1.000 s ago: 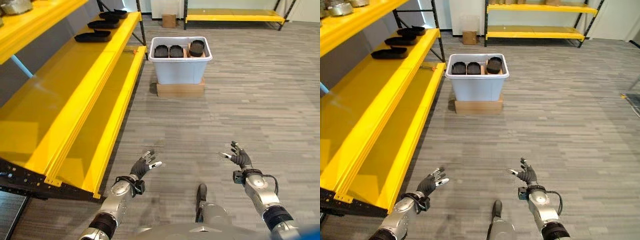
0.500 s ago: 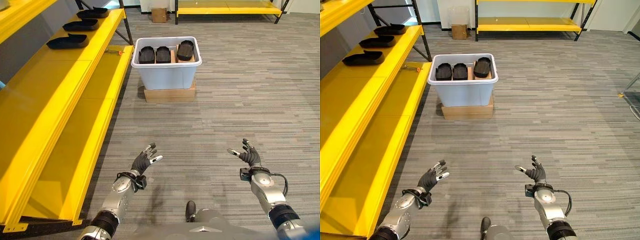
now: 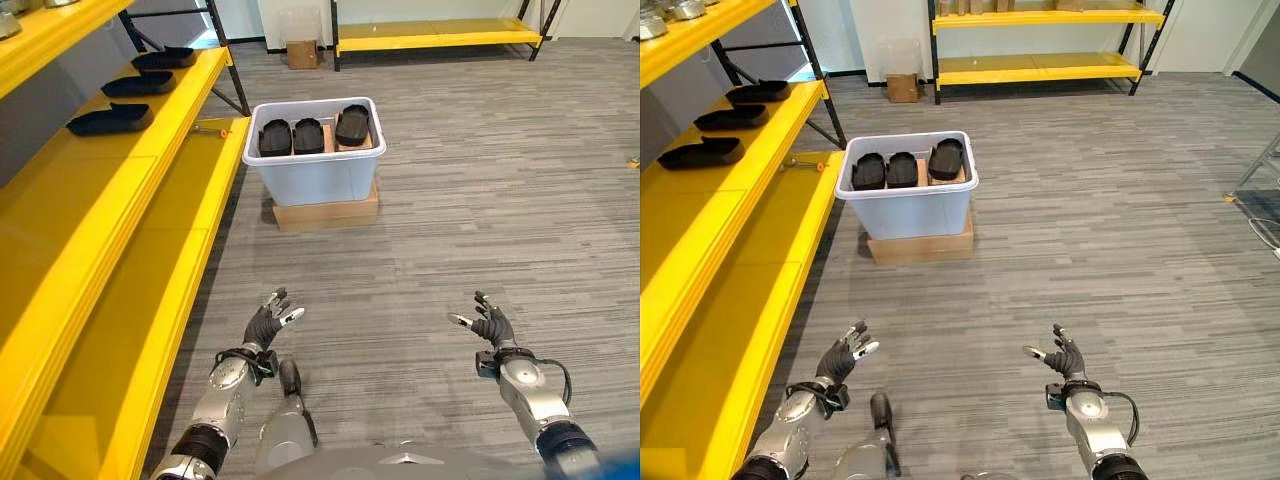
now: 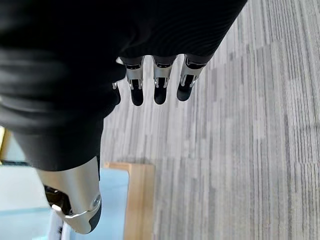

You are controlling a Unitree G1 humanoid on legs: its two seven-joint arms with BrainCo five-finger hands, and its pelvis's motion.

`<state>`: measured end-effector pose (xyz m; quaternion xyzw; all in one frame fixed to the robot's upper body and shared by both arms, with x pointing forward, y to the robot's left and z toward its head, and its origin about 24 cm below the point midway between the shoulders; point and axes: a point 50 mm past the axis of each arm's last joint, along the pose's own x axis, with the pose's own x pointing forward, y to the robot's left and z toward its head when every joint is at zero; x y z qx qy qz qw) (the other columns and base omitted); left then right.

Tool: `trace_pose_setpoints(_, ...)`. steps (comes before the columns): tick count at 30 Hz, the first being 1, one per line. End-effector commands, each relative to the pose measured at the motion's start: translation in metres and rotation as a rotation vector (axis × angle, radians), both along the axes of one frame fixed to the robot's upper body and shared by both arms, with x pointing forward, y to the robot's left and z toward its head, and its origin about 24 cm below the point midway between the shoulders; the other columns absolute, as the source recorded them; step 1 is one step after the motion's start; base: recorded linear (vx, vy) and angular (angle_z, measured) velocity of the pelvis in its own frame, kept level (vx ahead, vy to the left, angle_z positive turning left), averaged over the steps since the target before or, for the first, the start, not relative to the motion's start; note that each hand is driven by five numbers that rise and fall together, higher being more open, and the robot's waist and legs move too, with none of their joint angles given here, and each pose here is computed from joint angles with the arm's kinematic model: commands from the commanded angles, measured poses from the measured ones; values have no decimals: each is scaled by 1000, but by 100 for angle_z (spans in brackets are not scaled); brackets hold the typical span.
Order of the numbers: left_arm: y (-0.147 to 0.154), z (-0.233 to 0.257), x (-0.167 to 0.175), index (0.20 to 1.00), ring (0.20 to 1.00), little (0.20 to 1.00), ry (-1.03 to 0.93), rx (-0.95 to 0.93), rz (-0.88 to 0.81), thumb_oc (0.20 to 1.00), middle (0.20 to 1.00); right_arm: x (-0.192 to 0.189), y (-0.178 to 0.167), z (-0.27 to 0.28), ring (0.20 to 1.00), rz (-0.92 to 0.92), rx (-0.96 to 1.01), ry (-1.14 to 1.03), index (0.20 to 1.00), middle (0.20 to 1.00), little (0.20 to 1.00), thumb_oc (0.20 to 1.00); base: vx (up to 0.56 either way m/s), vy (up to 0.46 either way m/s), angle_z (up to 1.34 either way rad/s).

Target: Move parts from the plastic box to the shelf.

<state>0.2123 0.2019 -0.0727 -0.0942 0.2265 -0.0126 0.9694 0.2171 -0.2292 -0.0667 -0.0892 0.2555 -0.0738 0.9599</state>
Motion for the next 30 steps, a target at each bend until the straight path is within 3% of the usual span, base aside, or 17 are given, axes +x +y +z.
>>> trace_pose_setpoints(1,7,21,6,1000,1000,1000,-161,51,51,1000,1000,10,-3,18,1000,58,-26,-108,1000,1000,1000,1000,209,260,-38)
trace_pose_setpoints(4,18,23,5,1000,1000,1000,-160,53,136,1000,1000,8,1,17,1000,83,-14,-100,1000,1000,1000,1000,335,463,-54)
trace_pose_setpoints(8,20,31,13,1000,1000,1000,-185,186,32,1000,1000,17,13,21,1000,34,45,-134,1000,1000,1000,1000,282,414,9)
trace_pose_setpoints(11,24,35,14,1000,1000,1000,-201,193,24,1000,1000,28,36,40,1000,155,66,-242,1000,1000,1000,1000,180,390,8)
trace_pose_setpoints(15,19,41,17,1000,1000,1000,-226,184,-4,1000,1000,37,48,54,1000,128,65,-295,1000,1000,1000,1000,202,301,-39)
trace_pose_setpoints(26,-19,36,10,1000,1000,1000,-221,143,-225,1000,1000,27,15,47,1000,-80,-1,-284,1000,1000,1000,1000,480,-205,23)
trace_pose_setpoints(30,-21,30,4,1000,1000,1000,-191,119,-209,1000,1000,24,8,43,1000,-114,-66,-244,1000,1000,1000,1000,552,-241,47)
